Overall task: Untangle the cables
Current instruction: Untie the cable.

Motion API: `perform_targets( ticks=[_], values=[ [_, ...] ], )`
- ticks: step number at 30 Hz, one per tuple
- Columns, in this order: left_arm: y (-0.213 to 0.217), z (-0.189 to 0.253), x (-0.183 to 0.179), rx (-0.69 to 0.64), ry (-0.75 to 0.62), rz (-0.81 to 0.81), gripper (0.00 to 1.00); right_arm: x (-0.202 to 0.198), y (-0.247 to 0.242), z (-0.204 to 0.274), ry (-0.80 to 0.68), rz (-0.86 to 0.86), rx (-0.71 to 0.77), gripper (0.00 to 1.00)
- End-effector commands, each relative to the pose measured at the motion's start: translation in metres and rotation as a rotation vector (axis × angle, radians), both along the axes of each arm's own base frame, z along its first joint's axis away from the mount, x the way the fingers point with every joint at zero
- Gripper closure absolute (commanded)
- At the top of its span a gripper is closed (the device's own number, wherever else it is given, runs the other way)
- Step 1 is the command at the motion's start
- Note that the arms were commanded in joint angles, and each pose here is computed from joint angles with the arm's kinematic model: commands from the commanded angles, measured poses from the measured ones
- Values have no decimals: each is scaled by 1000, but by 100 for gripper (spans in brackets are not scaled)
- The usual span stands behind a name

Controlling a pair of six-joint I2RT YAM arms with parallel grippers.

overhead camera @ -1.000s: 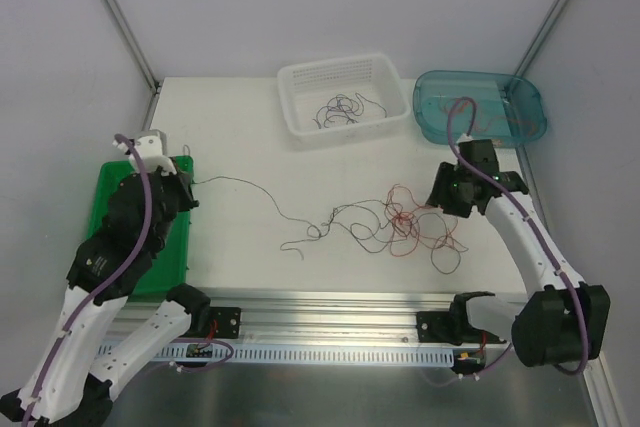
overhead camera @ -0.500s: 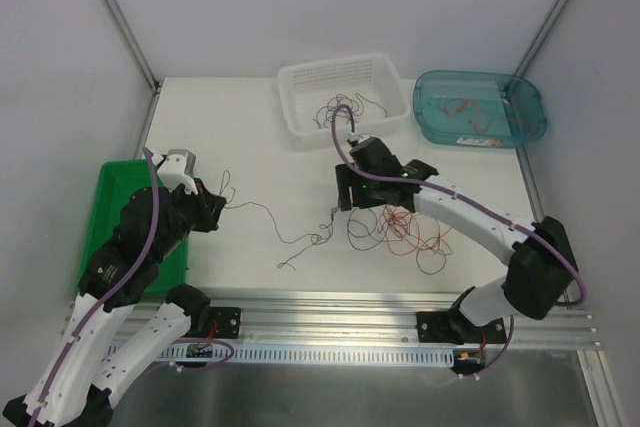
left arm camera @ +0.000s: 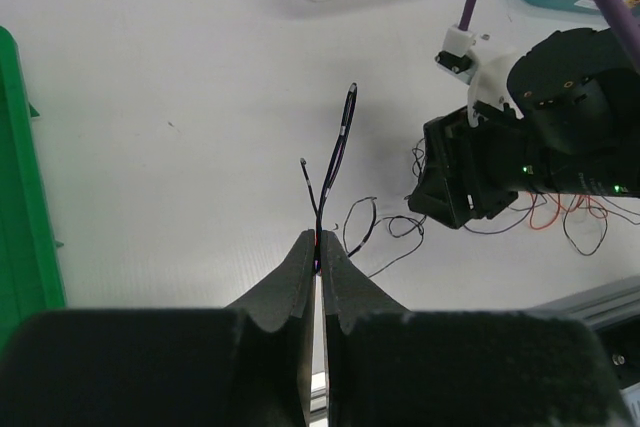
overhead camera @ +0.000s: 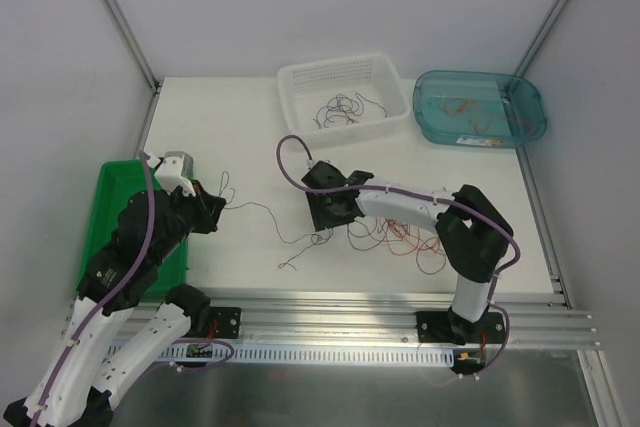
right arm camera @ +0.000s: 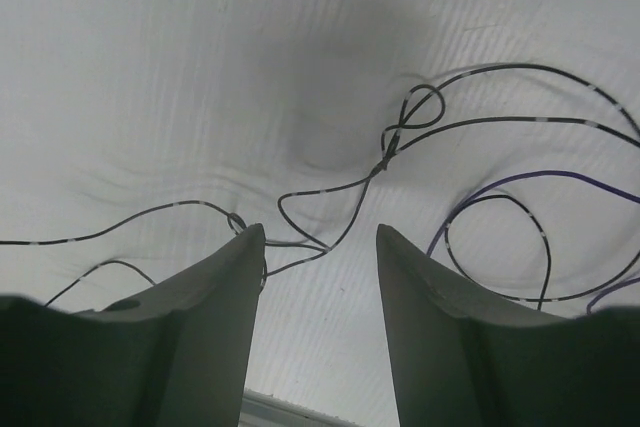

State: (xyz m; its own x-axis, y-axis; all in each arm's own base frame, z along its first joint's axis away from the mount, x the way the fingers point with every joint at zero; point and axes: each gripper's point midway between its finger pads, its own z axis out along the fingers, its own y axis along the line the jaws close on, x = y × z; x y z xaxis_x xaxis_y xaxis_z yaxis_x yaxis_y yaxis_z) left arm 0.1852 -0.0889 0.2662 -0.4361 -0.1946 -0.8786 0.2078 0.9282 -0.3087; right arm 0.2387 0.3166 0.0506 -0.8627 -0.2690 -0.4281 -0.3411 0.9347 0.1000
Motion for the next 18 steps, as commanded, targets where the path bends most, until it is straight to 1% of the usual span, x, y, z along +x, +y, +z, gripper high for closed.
perform_targets(
  ticks=[1, 3, 4, 5, 6, 7, 8, 10, 11, 13, 14, 15, 16, 17, 18],
  values=[
    [3, 5, 4, -20, -28, 31, 100, -7, 8, -5, 42, 66, 13, 48],
    [5, 5, 5, -16, -30, 37, 100, -12, 9, -10, 73, 80, 8, 50],
    [6, 5, 5, -13, -29, 43, 100, -11, 9, -13, 72, 83, 1, 53],
    [6, 6, 5, -13, -31, 46, 100, -10, 8, -15, 67, 85, -8, 60],
    [7, 6, 5, -13, -31, 51, 100, -8, 6, -15, 58, 82, -17, 65],
    [10, 6, 7, -7, -32, 66, 100, -3, 1, -16, 40, 70, -37, 75],
    [11, 7, 7, -2, -33, 74, 100, 0, -3, -14, 30, 60, -50, 81],
    [23, 5, 9, 28, -33, 133, 100, 6, -19, -6, 0, 38, -72, 95],
    [29, 6, 10, 42, -33, 166, 100, 18, -35, 0, -27, -8, -91, 99],
    [49, -2, 8, 109, 0, 253, 100, 25, -66, 24, -75, -55, -105, 99],
    [68, -2, 11, 169, 5, 353, 100, 40, -93, 33, -105, -125, -126, 99],
    [78, -4, 10, 205, 17, 397, 100, 39, -116, 54, -142, -155, -117, 99],
    [87, -10, 9, 258, 49, 434, 100, 45, -136, 66, -168, -199, -123, 99],
    [104, -4, 7, 300, 36, 519, 100, 55, -168, 75, -177, -287, -121, 99],
    [110, -1, 6, 321, 34, 551, 100, 55, -186, 88, -189, -328, -101, 99]
  ],
)
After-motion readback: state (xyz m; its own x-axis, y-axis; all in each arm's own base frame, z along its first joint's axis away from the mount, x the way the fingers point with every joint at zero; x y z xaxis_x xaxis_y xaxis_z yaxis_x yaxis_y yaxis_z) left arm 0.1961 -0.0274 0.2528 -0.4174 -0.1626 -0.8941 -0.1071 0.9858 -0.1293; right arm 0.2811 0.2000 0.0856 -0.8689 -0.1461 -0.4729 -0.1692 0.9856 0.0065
